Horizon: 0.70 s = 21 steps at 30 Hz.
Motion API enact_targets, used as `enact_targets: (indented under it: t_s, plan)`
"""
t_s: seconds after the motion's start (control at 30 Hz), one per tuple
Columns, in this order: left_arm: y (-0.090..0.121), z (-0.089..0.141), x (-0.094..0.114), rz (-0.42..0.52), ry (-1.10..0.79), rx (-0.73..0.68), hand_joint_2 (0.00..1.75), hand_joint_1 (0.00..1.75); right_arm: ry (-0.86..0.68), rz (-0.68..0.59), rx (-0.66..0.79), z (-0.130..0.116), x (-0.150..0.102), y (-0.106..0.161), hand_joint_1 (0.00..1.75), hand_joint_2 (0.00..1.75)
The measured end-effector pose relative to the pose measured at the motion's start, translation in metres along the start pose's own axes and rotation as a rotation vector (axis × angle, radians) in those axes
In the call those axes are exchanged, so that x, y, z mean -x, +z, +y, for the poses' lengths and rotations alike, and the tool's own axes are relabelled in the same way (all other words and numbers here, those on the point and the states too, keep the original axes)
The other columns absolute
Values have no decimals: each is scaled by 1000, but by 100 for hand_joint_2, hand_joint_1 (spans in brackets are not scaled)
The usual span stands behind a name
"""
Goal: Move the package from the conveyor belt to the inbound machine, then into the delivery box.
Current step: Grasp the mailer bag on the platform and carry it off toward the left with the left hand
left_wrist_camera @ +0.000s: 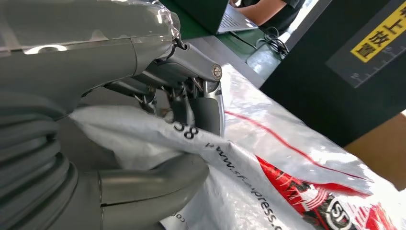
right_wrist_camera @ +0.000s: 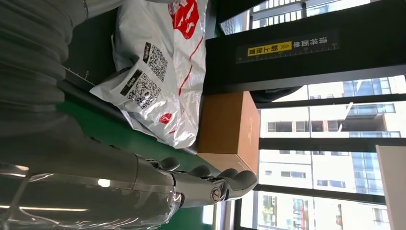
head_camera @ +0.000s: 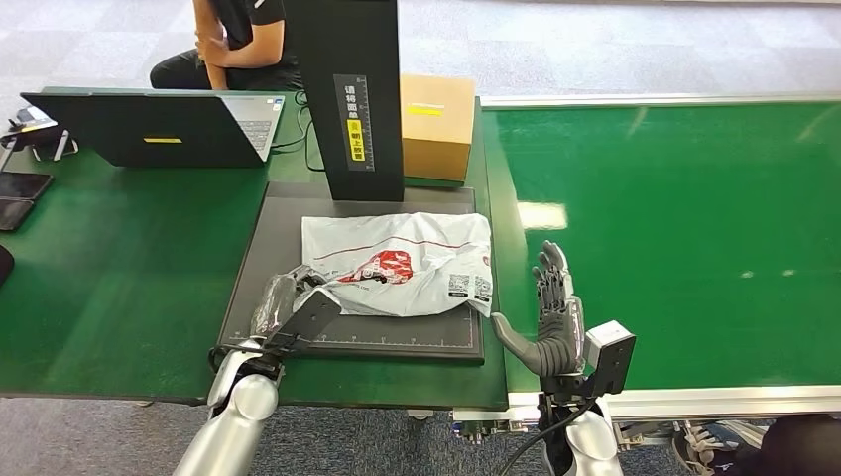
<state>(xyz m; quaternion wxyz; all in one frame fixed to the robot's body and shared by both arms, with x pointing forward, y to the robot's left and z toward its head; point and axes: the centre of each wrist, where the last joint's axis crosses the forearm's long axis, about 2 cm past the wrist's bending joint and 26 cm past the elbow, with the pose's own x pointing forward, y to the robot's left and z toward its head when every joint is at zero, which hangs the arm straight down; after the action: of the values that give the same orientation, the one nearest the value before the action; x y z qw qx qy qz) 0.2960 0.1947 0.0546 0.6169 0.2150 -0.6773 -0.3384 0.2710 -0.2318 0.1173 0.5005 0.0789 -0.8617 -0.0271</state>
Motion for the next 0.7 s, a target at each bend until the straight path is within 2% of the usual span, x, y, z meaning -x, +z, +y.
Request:
enact_targets:
  t_s: [0.23,0.43,0.57,0.7]
  plan:
    - [3,0,4,-5,39,-7,175,175,-6,-1,7,-1,0,0,0,175]
    - [3,4,7,9,-70,-41,175,175,-7,-7,9,-1,0,-3,0,175]
    - [-4,21,17,45,-173,-112,175,175,-8,-7,10,-1,-1,-3,0,175]
    - [-12,50,38,101,-266,-210,175,175,-8,-6,12,-2,-1,-3,0,175]
